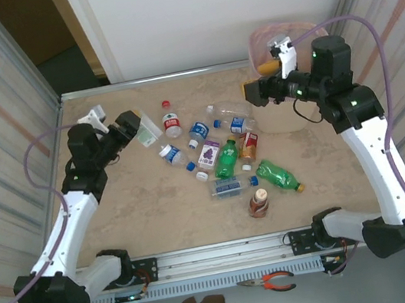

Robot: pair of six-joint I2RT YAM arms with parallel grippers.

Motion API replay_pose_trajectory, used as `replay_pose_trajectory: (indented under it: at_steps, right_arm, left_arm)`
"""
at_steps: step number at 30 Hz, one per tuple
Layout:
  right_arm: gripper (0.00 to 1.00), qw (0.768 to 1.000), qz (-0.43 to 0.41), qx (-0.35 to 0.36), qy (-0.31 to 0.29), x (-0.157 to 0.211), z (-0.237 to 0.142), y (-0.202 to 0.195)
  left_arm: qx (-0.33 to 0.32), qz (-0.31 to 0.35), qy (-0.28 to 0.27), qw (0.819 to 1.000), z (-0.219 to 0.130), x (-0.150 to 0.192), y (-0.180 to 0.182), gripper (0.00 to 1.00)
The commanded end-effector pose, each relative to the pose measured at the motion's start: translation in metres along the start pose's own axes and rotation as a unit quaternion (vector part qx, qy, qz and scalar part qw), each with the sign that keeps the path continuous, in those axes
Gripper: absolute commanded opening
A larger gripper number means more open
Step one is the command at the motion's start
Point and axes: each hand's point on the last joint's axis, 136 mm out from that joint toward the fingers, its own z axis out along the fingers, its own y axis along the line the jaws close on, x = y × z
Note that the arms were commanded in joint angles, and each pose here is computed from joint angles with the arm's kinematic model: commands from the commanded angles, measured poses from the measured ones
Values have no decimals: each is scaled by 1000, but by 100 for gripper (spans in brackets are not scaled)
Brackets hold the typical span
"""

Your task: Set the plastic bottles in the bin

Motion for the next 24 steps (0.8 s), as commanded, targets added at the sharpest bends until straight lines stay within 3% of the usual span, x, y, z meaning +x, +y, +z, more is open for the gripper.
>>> replay_pose_trajectory:
  at_steps: [1, 6, 14, 20, 22, 24]
  right_arm:
    - [82, 994, -22, -100, -34, -13, -5, 45]
    - [83, 986, -38, -158, -32, -8, 3, 74]
    - [88, 964, -58, -256, -34, -9, 5, 124]
    - [94, 949, -86, -299, -48, -13, -3, 150]
    - [96, 943, -99, -312, -56, -14, -9, 159]
    - [97, 934, -115, -332, -65, -15, -17, 170]
  left_arm:
    - [165, 102, -25, 981, -18, -20, -78, 49]
    - [270, 169, -19, 948, -34, -20, -129, 43]
    - [438, 326, 44, 837, -72, 33, -227, 40]
    - [546, 371, 73, 748, -106, 70, -283, 39]
    - [568, 380, 75, 726, -116, 77, -296, 39]
    - [575, 387, 73, 717, -120, 80, -306, 39]
